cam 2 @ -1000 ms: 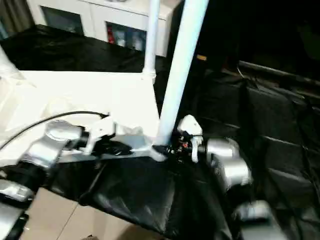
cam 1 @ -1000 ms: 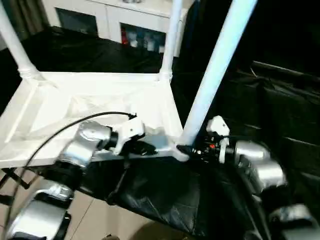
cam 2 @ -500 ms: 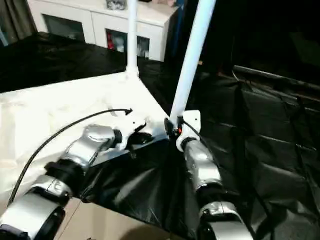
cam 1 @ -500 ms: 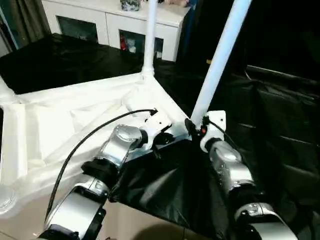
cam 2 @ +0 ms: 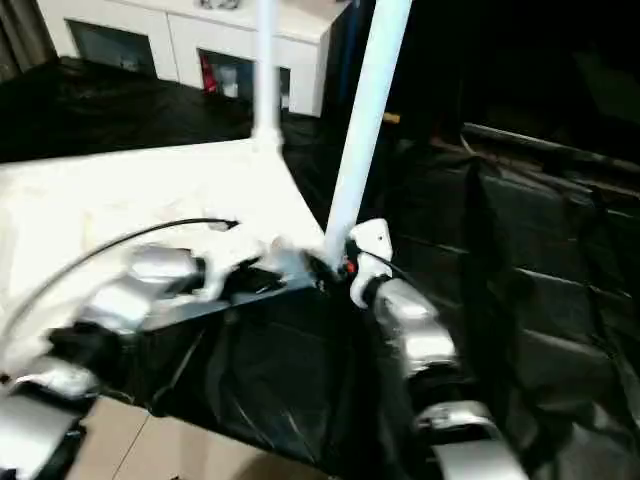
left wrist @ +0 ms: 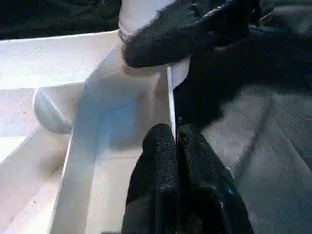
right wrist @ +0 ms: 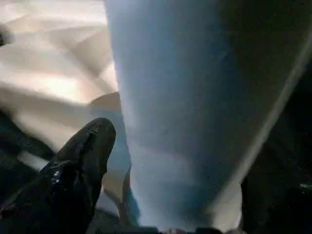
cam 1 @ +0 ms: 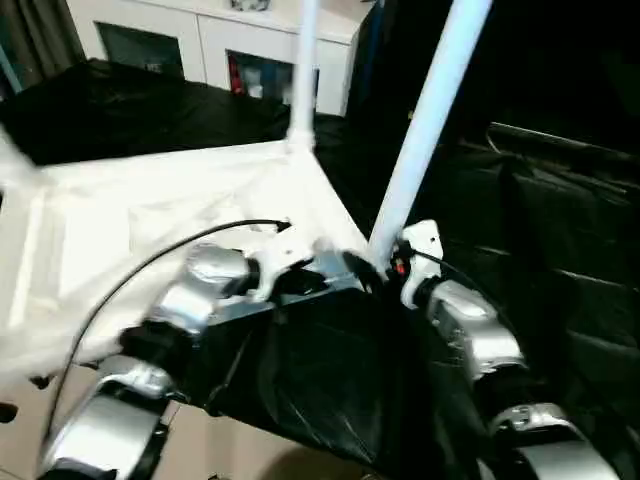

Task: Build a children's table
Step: Rotate leg to tighten

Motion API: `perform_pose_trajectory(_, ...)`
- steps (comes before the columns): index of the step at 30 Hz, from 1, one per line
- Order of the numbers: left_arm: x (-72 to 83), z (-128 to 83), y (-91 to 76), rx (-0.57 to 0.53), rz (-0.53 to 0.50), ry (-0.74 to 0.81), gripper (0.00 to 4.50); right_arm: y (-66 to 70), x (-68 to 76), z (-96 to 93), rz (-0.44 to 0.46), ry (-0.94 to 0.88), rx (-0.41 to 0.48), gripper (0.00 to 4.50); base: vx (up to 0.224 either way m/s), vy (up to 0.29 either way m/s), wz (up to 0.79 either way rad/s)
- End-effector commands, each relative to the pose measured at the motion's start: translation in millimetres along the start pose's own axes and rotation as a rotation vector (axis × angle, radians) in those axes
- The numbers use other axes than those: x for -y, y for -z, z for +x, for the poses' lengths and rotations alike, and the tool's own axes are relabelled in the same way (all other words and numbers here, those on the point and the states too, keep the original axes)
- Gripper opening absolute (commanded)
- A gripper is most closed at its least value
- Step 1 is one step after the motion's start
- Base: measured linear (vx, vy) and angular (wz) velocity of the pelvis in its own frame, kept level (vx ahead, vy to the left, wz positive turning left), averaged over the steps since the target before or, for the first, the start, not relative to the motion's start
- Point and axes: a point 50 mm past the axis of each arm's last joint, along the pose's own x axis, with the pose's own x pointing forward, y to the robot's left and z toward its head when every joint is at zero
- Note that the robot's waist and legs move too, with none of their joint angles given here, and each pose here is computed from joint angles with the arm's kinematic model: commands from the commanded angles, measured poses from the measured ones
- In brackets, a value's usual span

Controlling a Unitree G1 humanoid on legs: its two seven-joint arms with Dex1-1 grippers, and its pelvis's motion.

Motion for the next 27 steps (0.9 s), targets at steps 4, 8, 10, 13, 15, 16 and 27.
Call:
perform_pose_trajectory(4, 8.8, -9.0, 9.3, -0.047, 0.006, 0.141, 0.00, -6.1, -3.7, -8.0, -0.035, -0.213, -0.034, 3.78, 0.000, 0.000, 0.00)
perform_pose_trajectory(8, 7.4, -20.2, 12.4, -0.073, 0.027, 0.182, 0.00, -8.6, -5.7, -15.7, -0.053, -0.364, -0.079, 3.43, 0.000, 0.000, 0.00)
perform_pose_trajectory(10, 7.8, -21.3, 12.4, -0.074, 0.030, 0.190, 0.00, -10.1, -4.6, -17.6, -0.065, -0.377, -0.079, 3.31, 0.000, 0.000, 0.00)
perform_pose_trajectory(13, 8.3, -22.0, 12.5, -0.072, 0.030, 0.198, 0.00, -9.9, -4.8, -20.0, -0.065, -0.415, -0.095, 3.07, 0.000, 0.000, 0.00)
perform_pose_trajectory(15, 8.9, -22.4, 12.5, -0.069, 0.028, 0.204, 0.00, -9.0, -6.4, -20.0, -0.059, -0.436, -0.100, 2.84, 0.000, 0.000, 0.00)
perform_pose_trajectory(16, 9.1, -22.6, 12.4, -0.067, 0.025, 0.208, 0.00, -8.9, -7.7, -19.4, -0.056, -0.444, -0.100, 2.76, 0.000, 0.000, 0.00)
perform_pose_trajectory(27, 10.4, -19.4, 13.9, -0.057, -0.006, 0.184, 0.00, 5.2, -22.2, -21.9, 0.032, -0.464, -0.088, 2.35, 0.000, 0.000, 0.00)
